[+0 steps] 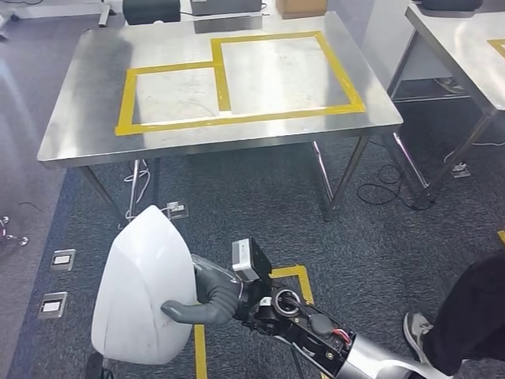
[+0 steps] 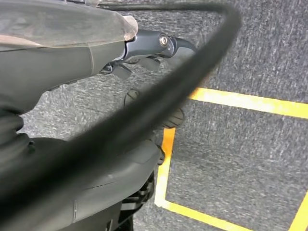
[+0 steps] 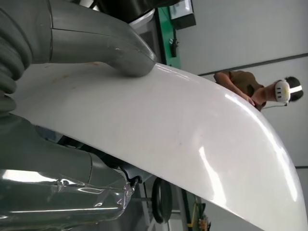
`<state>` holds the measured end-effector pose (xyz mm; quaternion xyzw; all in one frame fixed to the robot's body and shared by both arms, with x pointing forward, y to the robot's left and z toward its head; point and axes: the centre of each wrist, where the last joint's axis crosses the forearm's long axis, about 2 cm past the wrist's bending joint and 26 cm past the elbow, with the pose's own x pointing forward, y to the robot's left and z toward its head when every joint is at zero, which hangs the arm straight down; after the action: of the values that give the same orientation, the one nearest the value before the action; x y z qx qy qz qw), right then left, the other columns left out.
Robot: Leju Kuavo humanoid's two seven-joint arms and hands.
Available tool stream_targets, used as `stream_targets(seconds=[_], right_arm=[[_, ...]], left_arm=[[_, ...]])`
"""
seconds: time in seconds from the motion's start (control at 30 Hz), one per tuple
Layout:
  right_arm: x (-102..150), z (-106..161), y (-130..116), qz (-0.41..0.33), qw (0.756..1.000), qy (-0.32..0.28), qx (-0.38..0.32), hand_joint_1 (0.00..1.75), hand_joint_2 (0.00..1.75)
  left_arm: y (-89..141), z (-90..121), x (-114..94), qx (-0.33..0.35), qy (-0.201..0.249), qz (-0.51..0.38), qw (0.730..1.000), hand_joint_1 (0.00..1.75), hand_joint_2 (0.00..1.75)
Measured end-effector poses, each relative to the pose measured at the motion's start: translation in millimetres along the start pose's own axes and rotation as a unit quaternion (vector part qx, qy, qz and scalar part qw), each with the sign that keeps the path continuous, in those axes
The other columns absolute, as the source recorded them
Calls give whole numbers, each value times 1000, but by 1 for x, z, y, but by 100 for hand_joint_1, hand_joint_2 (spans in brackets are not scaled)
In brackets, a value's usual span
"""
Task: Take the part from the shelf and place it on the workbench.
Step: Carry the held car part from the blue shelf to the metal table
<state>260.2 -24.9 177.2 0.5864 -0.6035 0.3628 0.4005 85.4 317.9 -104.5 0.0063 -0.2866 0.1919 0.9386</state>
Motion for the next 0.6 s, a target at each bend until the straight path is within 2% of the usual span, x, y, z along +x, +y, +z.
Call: stream_targets(seconds=[0.6], right_arm=[[0, -1, 0, 2, 1000, 1, -1, 173, 175]], left_arm=[[3, 0, 0, 2, 1, 0, 1000, 0, 175]])
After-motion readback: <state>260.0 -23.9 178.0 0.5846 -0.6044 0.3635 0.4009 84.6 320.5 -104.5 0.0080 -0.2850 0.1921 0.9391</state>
